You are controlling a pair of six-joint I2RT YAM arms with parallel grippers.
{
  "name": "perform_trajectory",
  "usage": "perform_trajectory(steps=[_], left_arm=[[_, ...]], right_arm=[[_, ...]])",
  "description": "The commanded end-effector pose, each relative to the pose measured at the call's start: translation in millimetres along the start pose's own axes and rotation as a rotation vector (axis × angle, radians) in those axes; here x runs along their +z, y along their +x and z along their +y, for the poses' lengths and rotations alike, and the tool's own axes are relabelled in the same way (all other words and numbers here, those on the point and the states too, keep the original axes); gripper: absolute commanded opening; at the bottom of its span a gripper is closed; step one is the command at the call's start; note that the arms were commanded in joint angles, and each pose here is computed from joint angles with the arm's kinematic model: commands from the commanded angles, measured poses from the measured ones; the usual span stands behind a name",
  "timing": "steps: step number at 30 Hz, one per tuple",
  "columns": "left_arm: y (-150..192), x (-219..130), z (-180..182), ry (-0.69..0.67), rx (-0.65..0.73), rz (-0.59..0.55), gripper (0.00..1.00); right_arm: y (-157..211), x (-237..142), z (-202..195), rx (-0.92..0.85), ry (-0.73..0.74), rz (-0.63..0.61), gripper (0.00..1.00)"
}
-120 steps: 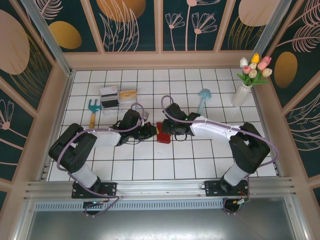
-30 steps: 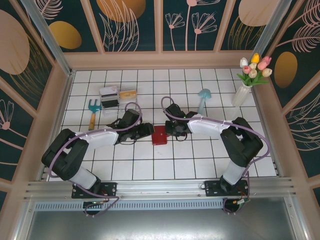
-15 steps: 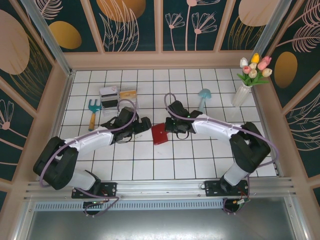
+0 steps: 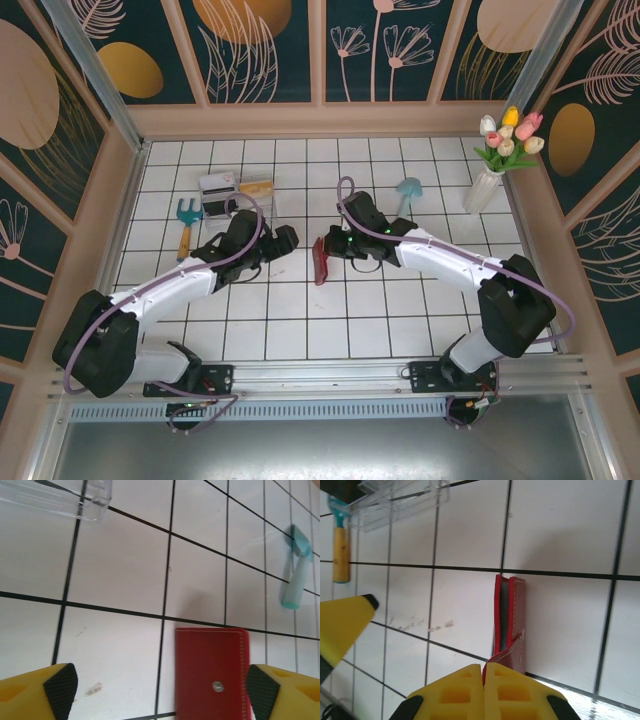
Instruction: Take the credit cards out of the card holder
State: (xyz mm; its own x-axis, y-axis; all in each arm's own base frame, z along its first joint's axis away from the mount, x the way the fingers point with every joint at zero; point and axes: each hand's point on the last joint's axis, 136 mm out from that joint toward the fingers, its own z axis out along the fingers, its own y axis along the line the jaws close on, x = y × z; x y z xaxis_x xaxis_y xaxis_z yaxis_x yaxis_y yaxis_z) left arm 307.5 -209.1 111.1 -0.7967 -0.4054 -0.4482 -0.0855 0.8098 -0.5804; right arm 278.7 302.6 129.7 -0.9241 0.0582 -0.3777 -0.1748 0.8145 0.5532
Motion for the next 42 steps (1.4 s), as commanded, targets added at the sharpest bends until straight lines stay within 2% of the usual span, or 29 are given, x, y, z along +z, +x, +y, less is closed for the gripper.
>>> perform_trajectory(steps=[1,5,8,14,19,21,33,42], left_arm=[[1,3,-8,0.046,-0.006,0.017,0.86],[6,8,-2,0.033,-0.028,0.028,0.80],[15,21,3,0.010,-0.027,0.082,0.70],[32,34,-1,0.056,-0.023,0.163,0.60],[45,43,-4,0.094,-0.021,0.224,0.42],[49,45,-7,0.115,-0.020,0.243,0.37],[63,60,-20,0.186,-0.010,0.329,0.33],[62,68,-16,0.165,0.000,0.326,0.40]], right_arm=[[-11,-11,29,-0.031,-0.128,-0.026,0.00],[-11,-10,34,-0.025,-0.156,-0.023,0.00],[-10,-2,14,0.006,-0.052,-0.015,0.00],[-6,-3,-36,0.064,0.144,-0.035,0.00],[0,-5,-74,0.113,0.245,-0.032,0.00],[5,-2,-85,0.120,0.275,-0.015,0.00],[23,16,-122,0.143,0.399,0.047,0.00],[26,22,-134,0.143,0.443,0.059,0.04]])
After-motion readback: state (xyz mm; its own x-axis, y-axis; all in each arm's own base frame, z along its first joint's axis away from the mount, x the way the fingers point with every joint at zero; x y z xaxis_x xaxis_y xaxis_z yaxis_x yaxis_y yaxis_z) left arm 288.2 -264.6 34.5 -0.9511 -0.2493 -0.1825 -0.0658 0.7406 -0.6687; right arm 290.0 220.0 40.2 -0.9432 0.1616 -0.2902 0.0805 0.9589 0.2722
